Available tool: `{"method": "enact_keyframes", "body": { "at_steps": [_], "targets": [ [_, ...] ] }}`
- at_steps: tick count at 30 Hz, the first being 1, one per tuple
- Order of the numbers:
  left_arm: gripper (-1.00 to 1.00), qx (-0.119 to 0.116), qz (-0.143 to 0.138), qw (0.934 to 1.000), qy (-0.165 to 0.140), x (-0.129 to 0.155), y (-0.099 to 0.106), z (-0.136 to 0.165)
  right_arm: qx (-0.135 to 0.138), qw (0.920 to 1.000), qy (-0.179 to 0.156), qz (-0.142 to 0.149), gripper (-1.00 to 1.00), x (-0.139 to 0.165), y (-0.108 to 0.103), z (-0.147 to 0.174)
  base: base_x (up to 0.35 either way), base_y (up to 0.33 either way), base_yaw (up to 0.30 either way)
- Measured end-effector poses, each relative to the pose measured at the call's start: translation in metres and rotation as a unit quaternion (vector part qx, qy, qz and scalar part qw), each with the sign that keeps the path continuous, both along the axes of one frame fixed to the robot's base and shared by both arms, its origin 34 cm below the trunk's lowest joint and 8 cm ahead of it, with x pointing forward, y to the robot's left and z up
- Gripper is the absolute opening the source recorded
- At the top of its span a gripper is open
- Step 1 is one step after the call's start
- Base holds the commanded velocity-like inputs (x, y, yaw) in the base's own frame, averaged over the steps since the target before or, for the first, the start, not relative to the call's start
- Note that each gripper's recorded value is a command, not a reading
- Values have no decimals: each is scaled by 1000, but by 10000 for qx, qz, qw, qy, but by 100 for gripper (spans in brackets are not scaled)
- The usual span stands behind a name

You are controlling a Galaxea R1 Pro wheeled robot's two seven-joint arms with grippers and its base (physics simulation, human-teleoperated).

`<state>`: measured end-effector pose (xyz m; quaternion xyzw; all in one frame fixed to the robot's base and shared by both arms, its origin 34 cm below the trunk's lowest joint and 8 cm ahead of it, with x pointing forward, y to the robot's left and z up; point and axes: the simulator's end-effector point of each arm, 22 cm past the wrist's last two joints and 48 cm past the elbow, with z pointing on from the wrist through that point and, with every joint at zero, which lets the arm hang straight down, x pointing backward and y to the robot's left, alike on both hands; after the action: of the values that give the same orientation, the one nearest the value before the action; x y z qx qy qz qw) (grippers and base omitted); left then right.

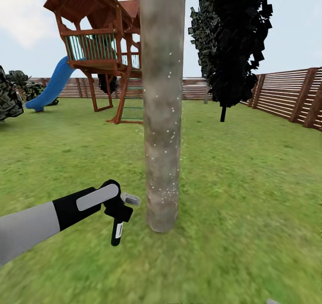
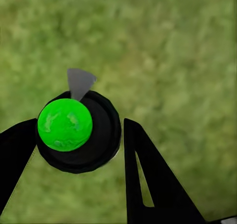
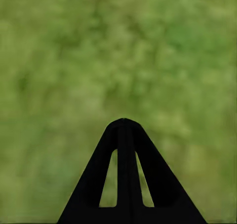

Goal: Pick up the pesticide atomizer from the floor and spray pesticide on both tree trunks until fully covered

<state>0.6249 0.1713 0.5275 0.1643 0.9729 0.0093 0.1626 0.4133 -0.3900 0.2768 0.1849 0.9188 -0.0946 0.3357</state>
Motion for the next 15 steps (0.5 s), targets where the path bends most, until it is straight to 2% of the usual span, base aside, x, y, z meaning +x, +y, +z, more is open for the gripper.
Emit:
{"method": "enact_keyframes", "body": {
  "at_steps": [4, 8, 15],
  "targets": [
    [-100, -14, -20, 10000, -6, 0, -2, 1, 2, 10000, 3, 50, -100, 1, 3, 0, -101, 322, -218],
    [-100, -22, -31, 10000, -15, 0, -3, 1, 6, 10000, 4, 55, -100, 1, 4, 0, -204, 234, -45],
    [-100, -22, -86, 9999, -108, 4, -10, 10, 22, 9999, 23, 129, -100, 2, 10, -1, -33, 35, -3]
  ]
}}
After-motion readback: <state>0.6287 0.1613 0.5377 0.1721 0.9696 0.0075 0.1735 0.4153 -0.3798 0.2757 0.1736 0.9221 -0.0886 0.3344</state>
